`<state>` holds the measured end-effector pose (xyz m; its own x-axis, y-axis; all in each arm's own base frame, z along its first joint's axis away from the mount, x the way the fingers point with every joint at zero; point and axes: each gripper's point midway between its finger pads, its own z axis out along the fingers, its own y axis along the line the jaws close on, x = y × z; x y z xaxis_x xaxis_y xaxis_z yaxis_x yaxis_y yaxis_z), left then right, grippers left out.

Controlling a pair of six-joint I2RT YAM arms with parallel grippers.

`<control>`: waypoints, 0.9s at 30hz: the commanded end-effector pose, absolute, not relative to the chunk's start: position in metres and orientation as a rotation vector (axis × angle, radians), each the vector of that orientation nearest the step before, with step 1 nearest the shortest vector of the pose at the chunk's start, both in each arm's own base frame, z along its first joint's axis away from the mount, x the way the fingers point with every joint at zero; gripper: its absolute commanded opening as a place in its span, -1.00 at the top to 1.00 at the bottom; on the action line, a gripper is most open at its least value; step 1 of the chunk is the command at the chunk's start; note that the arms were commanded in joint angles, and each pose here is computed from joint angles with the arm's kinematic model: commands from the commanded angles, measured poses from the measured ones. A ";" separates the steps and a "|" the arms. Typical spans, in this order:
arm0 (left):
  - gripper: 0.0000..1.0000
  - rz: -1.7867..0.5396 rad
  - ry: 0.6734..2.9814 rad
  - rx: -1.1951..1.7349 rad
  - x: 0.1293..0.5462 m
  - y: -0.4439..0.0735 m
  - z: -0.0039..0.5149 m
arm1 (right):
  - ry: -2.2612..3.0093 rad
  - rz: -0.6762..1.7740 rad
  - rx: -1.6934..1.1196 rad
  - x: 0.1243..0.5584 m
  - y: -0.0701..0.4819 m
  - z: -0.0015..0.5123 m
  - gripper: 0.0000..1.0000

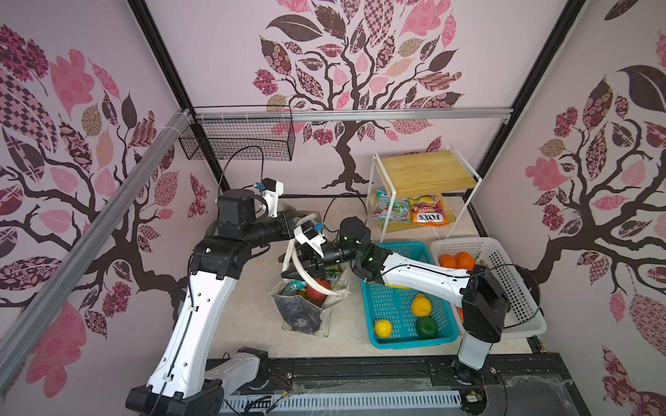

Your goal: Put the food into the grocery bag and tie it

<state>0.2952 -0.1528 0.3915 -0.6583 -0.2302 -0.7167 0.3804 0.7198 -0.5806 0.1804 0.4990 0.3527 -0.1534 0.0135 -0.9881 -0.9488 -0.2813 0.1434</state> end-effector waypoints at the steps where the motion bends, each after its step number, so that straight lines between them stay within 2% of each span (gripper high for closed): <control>1: 1.00 -0.916 2.079 0.148 0.294 -0.153 0.390 | 1.108 1.521 -1.267 0.186 0.502 0.368 0.19; 5: 1.00 -0.891 2.087 0.121 0.297 -0.149 0.385 | 1.124 1.483 -1.228 0.188 0.493 0.363 0.56; 8: 1.00 -0.895 2.082 0.112 0.298 -0.149 0.386 | 1.170 1.464 -1.203 0.191 0.487 0.354 0.71; 16: 1.00 -0.846 2.088 0.061 0.298 -0.138 0.389 | 1.313 1.340 -1.093 0.204 0.455 0.338 0.83; 22: 1.00 -0.768 2.006 -0.179 0.302 -0.085 0.397 | 1.590 1.065 -0.842 0.249 0.417 0.332 0.87; 27: 1.00 -0.817 1.976 -0.350 0.312 -0.046 0.389 | 1.738 0.861 -0.655 0.278 0.384 0.325 0.89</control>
<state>0.2979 -0.0766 0.3784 -0.6138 -0.4633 -0.6393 0.1192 0.7461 -0.6551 0.2412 0.4252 0.3278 -0.2544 -0.0207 -0.9669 -0.9091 0.3461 0.2318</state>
